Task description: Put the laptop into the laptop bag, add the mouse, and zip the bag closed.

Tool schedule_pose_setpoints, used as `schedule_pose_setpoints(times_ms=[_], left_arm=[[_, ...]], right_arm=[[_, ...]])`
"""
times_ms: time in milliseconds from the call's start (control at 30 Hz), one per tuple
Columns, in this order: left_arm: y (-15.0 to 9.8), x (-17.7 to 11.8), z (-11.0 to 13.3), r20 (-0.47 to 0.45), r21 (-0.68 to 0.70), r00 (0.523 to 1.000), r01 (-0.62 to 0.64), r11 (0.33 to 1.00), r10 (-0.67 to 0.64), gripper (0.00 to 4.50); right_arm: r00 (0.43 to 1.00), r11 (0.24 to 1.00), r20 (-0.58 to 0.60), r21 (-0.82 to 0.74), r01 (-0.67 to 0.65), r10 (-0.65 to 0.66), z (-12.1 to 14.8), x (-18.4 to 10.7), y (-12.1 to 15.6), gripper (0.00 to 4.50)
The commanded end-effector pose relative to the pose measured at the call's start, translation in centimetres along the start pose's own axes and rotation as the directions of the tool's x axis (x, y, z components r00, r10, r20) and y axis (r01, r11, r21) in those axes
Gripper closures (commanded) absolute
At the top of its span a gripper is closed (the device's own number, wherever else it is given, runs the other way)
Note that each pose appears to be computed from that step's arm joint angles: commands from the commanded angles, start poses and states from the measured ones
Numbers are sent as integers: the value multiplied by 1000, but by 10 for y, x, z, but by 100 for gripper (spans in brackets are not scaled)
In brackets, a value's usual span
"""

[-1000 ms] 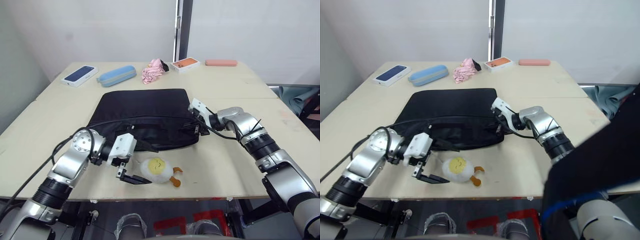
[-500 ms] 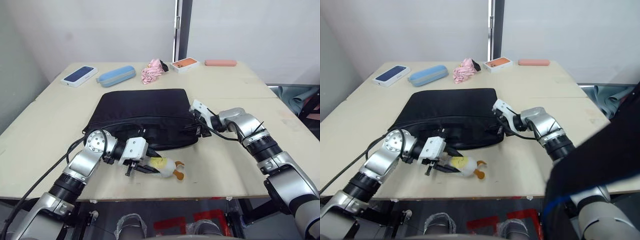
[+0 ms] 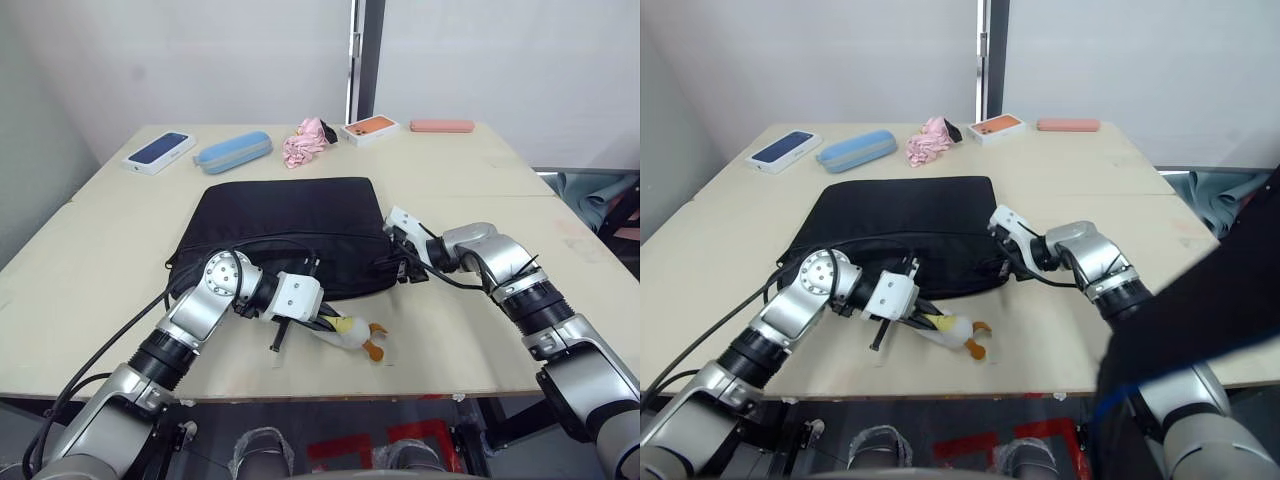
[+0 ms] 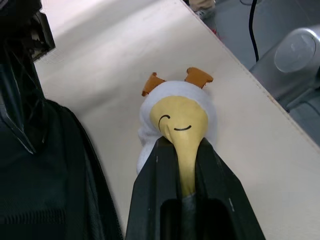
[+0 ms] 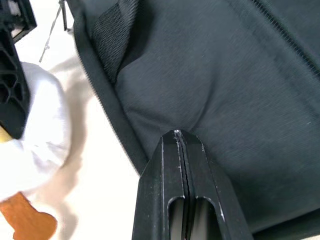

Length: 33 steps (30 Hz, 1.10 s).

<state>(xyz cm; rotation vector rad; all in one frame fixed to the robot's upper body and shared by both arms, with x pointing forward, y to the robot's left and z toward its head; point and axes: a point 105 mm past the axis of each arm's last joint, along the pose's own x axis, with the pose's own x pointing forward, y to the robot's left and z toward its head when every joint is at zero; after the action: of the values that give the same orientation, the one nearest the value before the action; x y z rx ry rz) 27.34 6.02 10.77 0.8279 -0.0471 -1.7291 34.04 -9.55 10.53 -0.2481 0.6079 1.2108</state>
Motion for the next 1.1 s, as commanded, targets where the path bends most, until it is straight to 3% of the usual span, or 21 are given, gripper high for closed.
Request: schedule_pose_setpoints(times_ms=[33,167,333,500,800,900,1000,1100], left_arm=[[14,4,17,8,103,1000,30,994,-31,445],[24,18,22,27,130,999,41,991,-45,445],[35,38,40,132,141,991,9,990,-28,445],[36,39,41,171,116,985,-15,993,-5,445],[22,1,32,143,-104,990,10,995,5,125],[27,-23,21,74,-117,992,-93,989,102,17],[32,-54,-1,-74,-89,978,-200,976,194,3],[35,-84,-3,-119,-94,959,-267,959,256,3]], right_arm=[[999,999,-50,33,10,-9,-12,3,0,450],[999,999,-50,33,9,-7,-10,2,1,450],[999,999,-49,34,10,-8,-9,1,2,450],[999,999,-47,39,6,-4,-10,0,5,450],[1000,999,9,53,-1,1,1,-7,8,450],[999,998,45,60,-1,-2,8,-14,7,450],[997,998,81,62,8,-13,14,-25,7,450],[993,997,106,60,41,-48,16,-42,4,450]])
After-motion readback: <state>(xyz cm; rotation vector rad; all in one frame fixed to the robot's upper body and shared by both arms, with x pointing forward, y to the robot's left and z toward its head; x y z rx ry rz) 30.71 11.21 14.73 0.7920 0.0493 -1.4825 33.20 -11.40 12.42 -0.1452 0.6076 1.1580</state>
